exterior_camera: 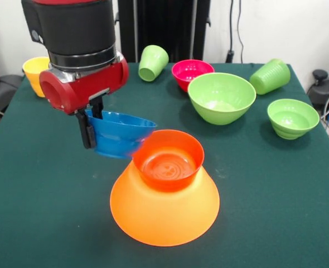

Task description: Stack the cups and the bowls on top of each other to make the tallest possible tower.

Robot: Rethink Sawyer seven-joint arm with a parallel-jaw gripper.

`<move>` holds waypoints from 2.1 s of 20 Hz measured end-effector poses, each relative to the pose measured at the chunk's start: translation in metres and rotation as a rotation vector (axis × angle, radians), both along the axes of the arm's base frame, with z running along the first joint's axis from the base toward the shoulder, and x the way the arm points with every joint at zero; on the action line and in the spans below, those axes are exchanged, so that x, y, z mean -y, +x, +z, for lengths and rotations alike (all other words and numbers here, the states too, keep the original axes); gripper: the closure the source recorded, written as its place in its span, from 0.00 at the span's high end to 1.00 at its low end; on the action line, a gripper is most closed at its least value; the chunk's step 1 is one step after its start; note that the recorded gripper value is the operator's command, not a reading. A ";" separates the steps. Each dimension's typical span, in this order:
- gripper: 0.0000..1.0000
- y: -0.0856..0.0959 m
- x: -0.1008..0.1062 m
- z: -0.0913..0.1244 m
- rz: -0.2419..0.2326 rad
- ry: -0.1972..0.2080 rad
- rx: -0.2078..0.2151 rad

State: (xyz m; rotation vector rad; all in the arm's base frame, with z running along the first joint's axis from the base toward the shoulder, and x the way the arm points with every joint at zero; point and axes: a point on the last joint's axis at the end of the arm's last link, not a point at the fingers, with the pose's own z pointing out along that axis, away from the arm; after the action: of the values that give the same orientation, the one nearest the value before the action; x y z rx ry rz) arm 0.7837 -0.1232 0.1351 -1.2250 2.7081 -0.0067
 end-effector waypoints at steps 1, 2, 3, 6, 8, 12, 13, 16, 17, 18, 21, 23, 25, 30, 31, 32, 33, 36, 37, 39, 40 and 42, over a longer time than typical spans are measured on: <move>0.00 0.003 -0.001 0.003 -0.009 0.002 0.007; 0.00 0.006 -0.002 0.006 -0.021 0.005 0.014; 0.00 0.009 -0.001 0.011 -0.035 0.011 0.023; 0.00 0.014 0.001 0.020 -0.061 0.020 0.039; 0.00 0.015 0.008 0.029 -0.075 0.020 0.052; 0.00 0.014 0.027 0.046 -0.097 0.014 0.071; 0.00 0.013 0.030 0.049 -0.100 0.014 0.072; 0.00 0.009 0.040 0.060 -0.112 0.014 0.069; 0.00 0.008 0.043 0.063 -0.114 0.015 0.066; 0.00 0.005 0.045 0.067 -0.117 0.018 0.058; 0.00 -0.003 0.048 0.079 -0.115 0.037 0.014; 0.00 -0.006 0.046 0.083 -0.111 0.048 -0.010; 0.00 -0.010 0.044 0.085 -0.106 0.059 -0.032; 0.00 -0.022 0.037 0.085 -0.097 0.084 -0.088; 0.00 -0.025 0.035 0.083 -0.096 0.087 -0.096; 0.00 -0.027 0.033 0.082 -0.095 0.091 -0.103; 0.00 -0.031 0.032 0.079 -0.095 0.096 -0.113; 0.00 -0.038 0.030 0.070 -0.099 0.110 -0.125; 0.00 -0.044 0.030 0.062 -0.108 0.118 -0.113; 0.00 -0.046 0.031 0.058 -0.115 0.120 -0.097; 0.00 -0.047 0.032 0.056 -0.119 0.121 -0.087; 0.00 -0.051 0.040 0.045 -0.142 0.121 -0.044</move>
State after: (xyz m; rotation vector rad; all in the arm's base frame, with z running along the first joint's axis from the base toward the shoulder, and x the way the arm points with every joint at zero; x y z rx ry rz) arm 0.7324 -0.1628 0.1800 -1.0098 2.7809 0.1657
